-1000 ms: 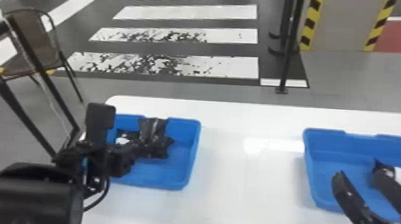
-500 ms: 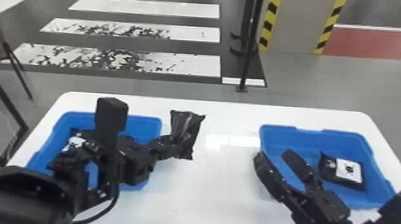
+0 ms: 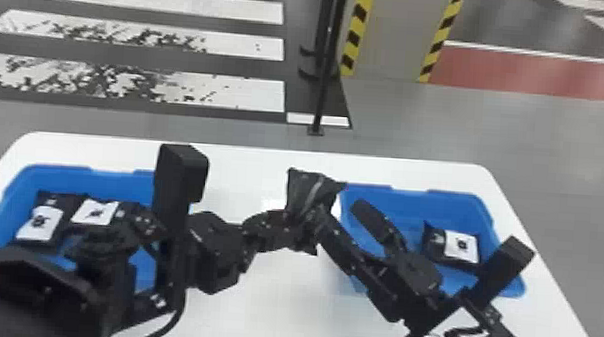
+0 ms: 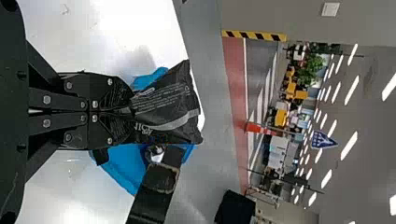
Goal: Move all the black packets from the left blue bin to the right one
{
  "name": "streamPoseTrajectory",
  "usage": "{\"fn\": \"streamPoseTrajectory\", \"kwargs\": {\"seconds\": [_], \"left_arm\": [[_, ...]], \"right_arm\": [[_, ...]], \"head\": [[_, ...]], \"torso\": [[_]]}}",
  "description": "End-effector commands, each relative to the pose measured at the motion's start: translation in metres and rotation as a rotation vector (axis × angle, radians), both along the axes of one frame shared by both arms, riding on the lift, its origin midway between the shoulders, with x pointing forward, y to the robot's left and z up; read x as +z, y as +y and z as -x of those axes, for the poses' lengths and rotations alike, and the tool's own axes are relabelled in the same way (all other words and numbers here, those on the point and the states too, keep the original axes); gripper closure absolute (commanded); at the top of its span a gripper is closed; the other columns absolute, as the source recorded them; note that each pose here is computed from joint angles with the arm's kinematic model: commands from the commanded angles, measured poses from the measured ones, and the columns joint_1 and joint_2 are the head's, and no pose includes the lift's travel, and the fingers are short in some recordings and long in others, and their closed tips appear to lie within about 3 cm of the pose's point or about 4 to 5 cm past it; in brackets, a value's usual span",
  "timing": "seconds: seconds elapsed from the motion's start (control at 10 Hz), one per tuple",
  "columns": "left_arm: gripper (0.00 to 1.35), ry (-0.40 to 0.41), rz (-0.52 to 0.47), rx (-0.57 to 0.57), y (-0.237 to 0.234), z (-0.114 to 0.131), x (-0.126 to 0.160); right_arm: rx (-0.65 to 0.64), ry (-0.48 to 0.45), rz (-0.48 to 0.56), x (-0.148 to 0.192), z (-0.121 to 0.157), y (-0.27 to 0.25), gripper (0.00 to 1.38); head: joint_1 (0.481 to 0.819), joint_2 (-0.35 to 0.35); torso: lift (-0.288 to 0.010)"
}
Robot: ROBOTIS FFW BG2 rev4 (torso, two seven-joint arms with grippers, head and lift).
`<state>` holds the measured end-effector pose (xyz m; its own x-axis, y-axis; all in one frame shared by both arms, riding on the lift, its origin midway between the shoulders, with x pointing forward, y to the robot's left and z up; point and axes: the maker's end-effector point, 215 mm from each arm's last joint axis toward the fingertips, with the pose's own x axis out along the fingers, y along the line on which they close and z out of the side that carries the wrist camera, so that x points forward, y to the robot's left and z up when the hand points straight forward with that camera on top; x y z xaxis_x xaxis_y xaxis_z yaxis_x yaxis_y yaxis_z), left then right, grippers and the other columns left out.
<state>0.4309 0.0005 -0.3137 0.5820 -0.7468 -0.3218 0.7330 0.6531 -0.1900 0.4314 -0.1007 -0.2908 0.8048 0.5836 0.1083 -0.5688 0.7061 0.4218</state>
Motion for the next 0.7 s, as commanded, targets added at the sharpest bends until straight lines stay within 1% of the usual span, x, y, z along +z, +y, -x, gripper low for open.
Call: {"fn": "streamPoseTrajectory", "kwargs": {"seconds": [0.0,0.1,0.2,0.3,0.4,0.5,0.6], "left_arm": [[1.21,-0.005,0.015,-0.023,-0.01,0.004,0.005],[1.21,-0.001,0.027,-0.039,-0.017,0.008,0.006],[1.21,0.0,0.03,-0.052,-0.022,0.011,0.007],[1.21,-0.001,0.034,-0.054,-0.023,0.012,0.008],[1.21,0.002,0.036,-0.057,-0.024,0.013,0.007],[1.21,-0.001,0.035,-0.052,-0.023,0.011,0.008],[1.21,-0.001,0.043,-0.052,-0.023,0.011,0.009]], "right_arm": [[0.003,-0.002,0.003,0.0,-0.005,0.003,0.26],[-0.004,-0.003,0.004,0.0,-0.011,0.002,0.28],[-0.005,0.0,0.005,-0.003,-0.016,0.0,0.6],[-0.014,0.008,-0.002,-0.004,-0.019,-0.003,1.01],[-0.028,0.003,0.002,-0.001,-0.022,-0.005,1.21],[-0.035,-0.003,0.007,0.0,-0.023,-0.007,1.27],[-0.036,0.001,0.0,0.0,-0.023,-0.007,1.27]], "head": [[0.695,-0.13],[0.695,-0.134],[0.695,-0.142],[0.695,-0.152],[0.695,-0.16],[0.695,-0.163],[0.695,-0.166]], "torso": [[-0.14],[-0.14],[-0.14],[-0.14],[-0.14],[-0.14],[-0.14]]}}
